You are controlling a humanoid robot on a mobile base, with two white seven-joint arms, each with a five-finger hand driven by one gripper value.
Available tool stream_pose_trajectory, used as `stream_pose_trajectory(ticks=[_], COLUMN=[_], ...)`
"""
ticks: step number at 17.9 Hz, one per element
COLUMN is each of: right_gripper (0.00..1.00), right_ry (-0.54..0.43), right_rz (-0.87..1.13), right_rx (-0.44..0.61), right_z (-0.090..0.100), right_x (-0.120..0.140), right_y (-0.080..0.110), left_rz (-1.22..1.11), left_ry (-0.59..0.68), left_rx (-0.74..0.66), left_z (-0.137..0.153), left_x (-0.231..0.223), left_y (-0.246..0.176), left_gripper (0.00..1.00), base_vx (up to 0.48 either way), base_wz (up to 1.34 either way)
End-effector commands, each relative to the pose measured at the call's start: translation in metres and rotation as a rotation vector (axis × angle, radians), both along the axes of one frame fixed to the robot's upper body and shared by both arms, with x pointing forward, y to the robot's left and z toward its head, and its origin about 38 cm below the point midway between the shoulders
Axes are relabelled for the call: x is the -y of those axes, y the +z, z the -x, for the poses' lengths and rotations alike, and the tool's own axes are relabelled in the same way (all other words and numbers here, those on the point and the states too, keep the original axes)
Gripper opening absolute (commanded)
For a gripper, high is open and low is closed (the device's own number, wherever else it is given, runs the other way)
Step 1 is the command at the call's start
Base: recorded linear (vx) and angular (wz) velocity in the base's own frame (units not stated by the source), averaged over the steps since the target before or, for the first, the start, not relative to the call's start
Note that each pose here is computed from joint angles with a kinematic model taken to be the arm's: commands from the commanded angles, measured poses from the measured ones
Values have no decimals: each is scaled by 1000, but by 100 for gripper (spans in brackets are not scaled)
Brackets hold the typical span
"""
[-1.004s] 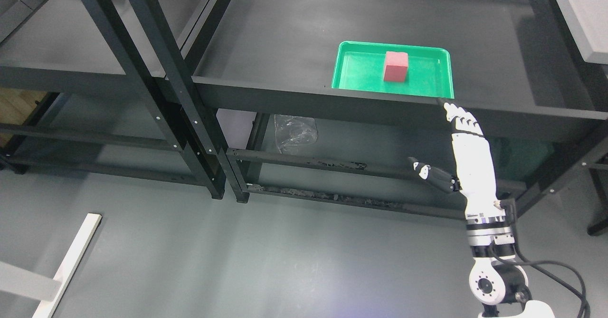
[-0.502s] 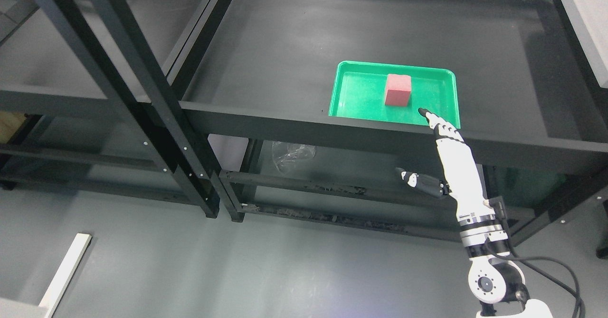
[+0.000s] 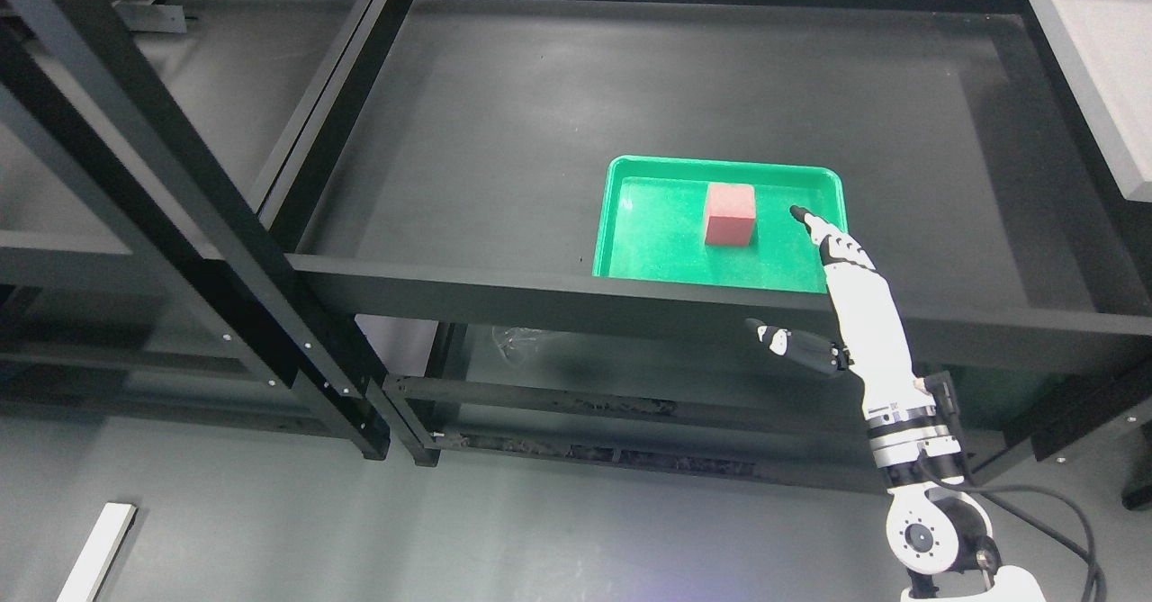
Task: Pick pink block from left shelf to tray
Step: 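Reach the right hand over the green tray toward the pink block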
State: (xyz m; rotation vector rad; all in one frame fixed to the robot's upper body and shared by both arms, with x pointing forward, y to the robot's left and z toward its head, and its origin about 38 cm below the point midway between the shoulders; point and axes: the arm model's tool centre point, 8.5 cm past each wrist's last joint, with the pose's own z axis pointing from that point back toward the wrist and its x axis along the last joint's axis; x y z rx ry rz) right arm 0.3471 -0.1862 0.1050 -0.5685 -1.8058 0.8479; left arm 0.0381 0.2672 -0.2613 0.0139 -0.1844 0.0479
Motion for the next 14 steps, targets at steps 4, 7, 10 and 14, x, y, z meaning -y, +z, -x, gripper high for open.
stream_pose_trajectory(ticks=[4, 7, 10, 14], right_gripper=[100, 100, 100, 100], right_ry=[41, 49, 70, 130], right_rz=[42, 51, 60, 85], right_rx=[-69, -74, -108, -167], right_z=[-5, -7, -6, -3], right_x=[-1, -4, -10, -21], right_y=[-13, -14, -24, -33], left_rz=[-17, -17, -17, -17], left_ry=[0, -2, -2, 0], left_rx=[-6, -5, -5, -6], left_z=[4, 3, 3, 4], left_x=[-11, -11, -11, -11], left_y=[1, 1, 1, 1], left_gripper=[100, 100, 100, 100], base_vx=[146, 142, 129, 122], base_wz=[-25, -2, 11, 31])
